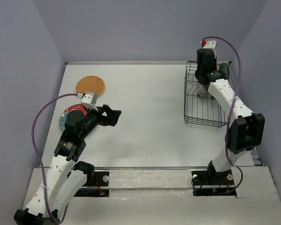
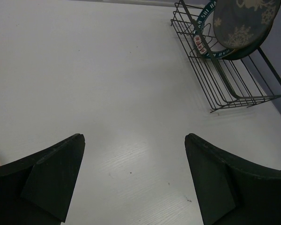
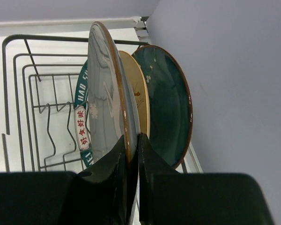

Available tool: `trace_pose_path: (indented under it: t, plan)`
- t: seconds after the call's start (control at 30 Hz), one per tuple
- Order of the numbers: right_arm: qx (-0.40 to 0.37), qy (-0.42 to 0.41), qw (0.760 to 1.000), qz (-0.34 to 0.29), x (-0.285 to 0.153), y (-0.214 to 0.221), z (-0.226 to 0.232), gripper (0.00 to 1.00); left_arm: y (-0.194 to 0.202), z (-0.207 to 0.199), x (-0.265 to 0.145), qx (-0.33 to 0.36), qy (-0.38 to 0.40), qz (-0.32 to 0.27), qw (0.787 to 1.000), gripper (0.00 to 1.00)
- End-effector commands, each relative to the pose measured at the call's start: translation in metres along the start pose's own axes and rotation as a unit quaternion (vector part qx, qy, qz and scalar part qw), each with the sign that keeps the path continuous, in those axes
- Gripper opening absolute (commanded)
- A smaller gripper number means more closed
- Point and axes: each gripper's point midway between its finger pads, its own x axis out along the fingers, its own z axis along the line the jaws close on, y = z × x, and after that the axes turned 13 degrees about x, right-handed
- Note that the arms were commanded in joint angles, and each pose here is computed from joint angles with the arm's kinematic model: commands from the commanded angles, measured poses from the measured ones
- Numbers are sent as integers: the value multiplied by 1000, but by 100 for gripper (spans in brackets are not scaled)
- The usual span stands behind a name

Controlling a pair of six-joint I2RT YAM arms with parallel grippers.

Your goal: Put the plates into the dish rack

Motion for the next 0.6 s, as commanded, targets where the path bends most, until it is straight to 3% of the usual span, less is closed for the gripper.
trace_pose_path:
  t: [0.0,0.57]
  plan:
    - [51,28,995,-84,-6,-66,-14,7,-6,-2,-1,14,5,-11,1000,99]
    - [63,-42,997,17,39,33,33,7,-1,6,2,13,-17,-2,1000,99]
